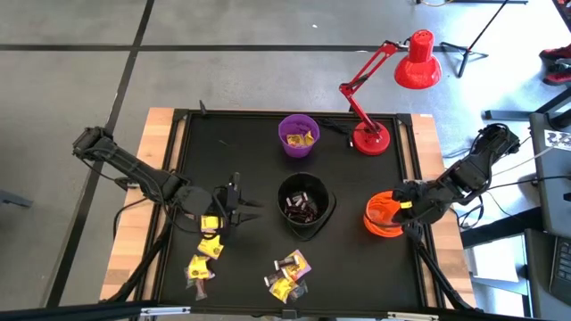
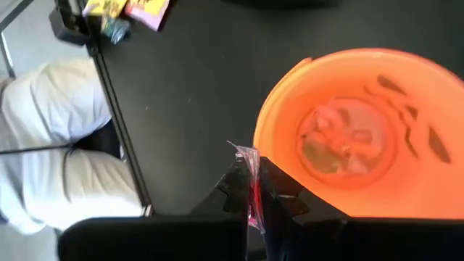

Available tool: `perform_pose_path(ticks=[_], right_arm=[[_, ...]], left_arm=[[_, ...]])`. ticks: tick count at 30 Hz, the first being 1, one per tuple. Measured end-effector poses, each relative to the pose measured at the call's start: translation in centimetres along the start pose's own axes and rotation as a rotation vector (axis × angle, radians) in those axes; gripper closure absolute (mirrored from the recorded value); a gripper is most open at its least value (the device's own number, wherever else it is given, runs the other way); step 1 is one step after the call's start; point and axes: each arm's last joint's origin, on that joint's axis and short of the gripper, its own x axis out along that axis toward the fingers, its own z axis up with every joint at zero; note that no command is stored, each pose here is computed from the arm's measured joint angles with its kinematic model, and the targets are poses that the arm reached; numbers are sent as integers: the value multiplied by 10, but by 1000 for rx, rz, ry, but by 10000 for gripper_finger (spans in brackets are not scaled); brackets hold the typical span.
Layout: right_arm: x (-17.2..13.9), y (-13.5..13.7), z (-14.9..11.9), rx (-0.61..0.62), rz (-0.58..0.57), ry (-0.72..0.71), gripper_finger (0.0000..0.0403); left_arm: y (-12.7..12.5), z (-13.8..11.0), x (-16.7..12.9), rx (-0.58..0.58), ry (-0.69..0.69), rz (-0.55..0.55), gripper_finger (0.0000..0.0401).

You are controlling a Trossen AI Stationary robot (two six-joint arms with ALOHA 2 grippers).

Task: Sort candy
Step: Put the orange gummy into the orange bucket

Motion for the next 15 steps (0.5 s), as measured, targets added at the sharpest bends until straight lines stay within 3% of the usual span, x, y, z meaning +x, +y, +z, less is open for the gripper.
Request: perform_pose_path(ticks=[5, 15], right_arm=[[0, -3, 1, -3, -46, -45, 391], [-3, -20, -8, -24, -216, 37, 391]], left_arm=[[0, 0, 0, -2, 0, 0, 289], [0, 0, 0, -3, 0, 0, 289]])
